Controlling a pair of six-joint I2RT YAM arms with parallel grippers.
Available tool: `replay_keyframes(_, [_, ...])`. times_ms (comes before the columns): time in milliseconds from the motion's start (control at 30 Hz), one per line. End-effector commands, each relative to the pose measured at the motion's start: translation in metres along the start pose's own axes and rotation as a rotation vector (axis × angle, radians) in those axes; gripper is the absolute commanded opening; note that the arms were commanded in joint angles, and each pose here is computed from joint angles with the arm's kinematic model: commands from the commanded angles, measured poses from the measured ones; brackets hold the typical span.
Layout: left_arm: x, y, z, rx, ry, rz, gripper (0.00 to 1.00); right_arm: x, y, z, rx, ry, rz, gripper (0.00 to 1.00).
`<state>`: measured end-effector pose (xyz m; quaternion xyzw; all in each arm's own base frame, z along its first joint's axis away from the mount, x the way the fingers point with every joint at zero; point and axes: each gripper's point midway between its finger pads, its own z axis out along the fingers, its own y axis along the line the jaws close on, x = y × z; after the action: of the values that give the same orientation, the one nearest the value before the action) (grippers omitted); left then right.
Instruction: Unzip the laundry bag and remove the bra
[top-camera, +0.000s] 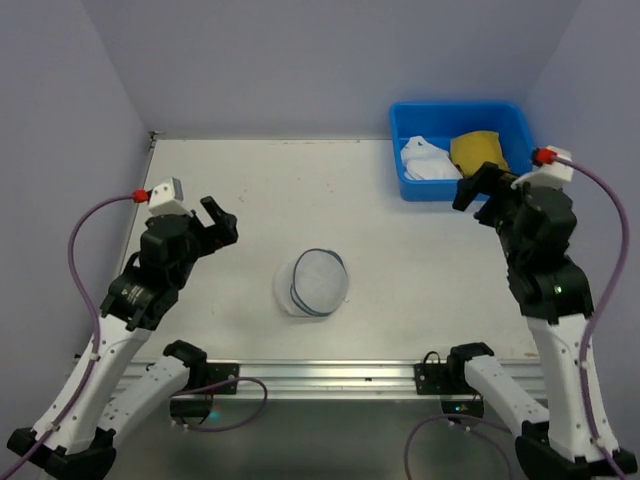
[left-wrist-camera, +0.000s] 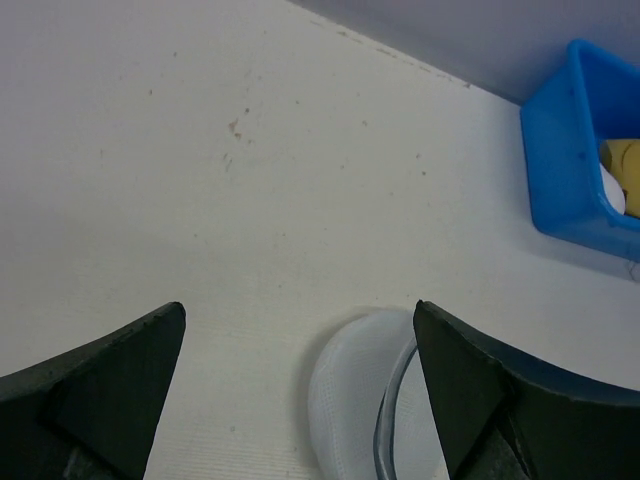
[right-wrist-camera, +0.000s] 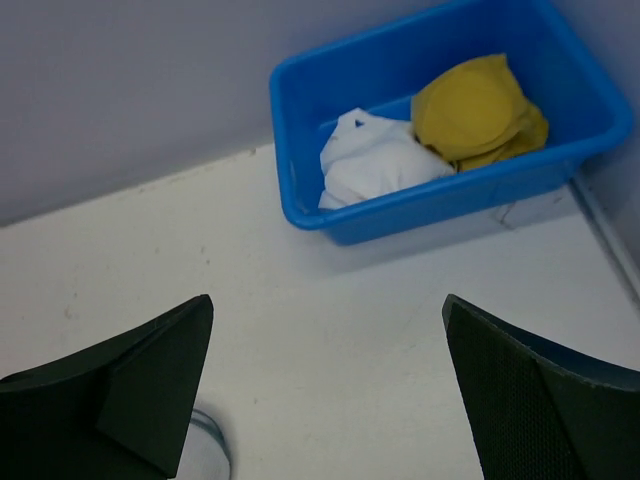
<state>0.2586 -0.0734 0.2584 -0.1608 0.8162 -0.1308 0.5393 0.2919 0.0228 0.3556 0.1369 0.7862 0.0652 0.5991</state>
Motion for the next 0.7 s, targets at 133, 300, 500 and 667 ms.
replay_keyframes(133, [-0.082,0.002,-0.069,0.017,-0.223,0.035,1.00,-0.038,-0.040,-0.091,0.089,-0.257,0.029,0.99])
replay_keyframes(300, [-0.112,0.019,-0.111,-0.018,-0.337,0.021,1.00,-0.045,-0.034,-0.141,-0.044,-0.380,0.017,0.99])
replay_keyframes(500, [-0.119,0.034,-0.140,-0.015,-0.408,0.029,1.00,-0.046,-0.033,-0.172,-0.116,-0.478,0.008,0.99])
replay_keyframes(667, [-0.121,0.035,-0.155,0.032,-0.462,0.005,1.00,-0.040,-0.034,-0.185,-0.149,-0.532,0.002,0.99])
